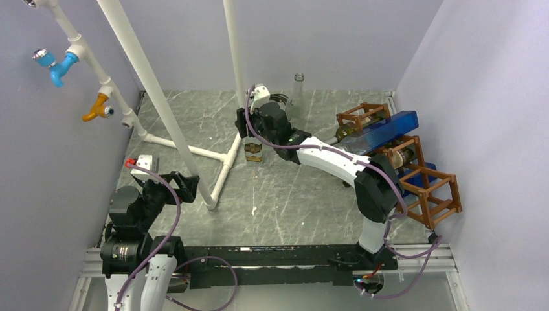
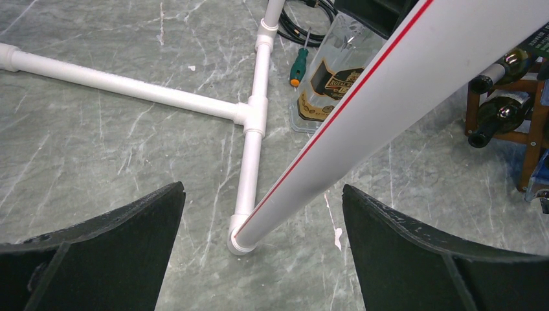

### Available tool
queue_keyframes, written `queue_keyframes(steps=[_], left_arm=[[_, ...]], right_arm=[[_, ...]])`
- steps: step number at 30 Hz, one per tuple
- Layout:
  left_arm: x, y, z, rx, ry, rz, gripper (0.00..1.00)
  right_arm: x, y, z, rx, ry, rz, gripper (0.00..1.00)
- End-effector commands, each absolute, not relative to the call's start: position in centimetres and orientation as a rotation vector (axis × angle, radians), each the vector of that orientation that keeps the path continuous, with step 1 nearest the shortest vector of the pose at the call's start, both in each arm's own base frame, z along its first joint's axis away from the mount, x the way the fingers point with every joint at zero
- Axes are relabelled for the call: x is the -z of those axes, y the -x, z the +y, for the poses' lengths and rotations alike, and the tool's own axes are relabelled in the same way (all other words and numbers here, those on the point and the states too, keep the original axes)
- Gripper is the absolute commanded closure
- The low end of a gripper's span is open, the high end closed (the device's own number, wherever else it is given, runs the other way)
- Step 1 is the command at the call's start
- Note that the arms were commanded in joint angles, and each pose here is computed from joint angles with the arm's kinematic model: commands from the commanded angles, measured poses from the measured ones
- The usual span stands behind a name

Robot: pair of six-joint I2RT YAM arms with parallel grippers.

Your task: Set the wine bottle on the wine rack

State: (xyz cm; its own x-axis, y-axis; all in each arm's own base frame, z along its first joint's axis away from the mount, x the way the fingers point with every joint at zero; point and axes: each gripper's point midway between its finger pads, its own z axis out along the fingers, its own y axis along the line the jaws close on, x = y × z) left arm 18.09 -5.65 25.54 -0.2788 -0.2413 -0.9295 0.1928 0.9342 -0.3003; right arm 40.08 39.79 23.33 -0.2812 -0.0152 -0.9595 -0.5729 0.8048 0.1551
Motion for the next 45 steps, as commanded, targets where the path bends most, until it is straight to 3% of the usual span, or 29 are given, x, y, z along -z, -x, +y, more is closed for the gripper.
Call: queue_keyframes(steps=[1,5,11,16,25,45], left_arm=[[-27.0,-18.2,-5.6,0.423,0.037,1.758,0.02],[-27.1,-18.0,-5.7,0.427,0.03,1.752,0.02],[-27.2,-18.0,-5.7,0.427,0.027,1.744,0.02],[-27.0,-18.2,-5.8,0.432,0.024,1.759,0.03],[-27.1,-18.2,-5.8,0.429,0.025,1.75,0.02],[-27.1,-18.1,-6.0,0.439,0.014,1.754,0.03]], right_arm=[[-25.6,-40.5,39.9,-0.564,0.4,1.752,0.51],[-25.4,-40.5,39.4,-0.514,0.388,1.774,0.81],[-25.5,-39.5,38.2,-0.445,0.405,1.77,0.87],[-27.3,-39.0,37.6,-0.432,0.399,1.746,1.0],[-30.2,-36.1,35.2,-0.459,0.448,1.67,1.0],[-46.4,-26.2,26.6,-0.408,0.705,1.159,1.0]])
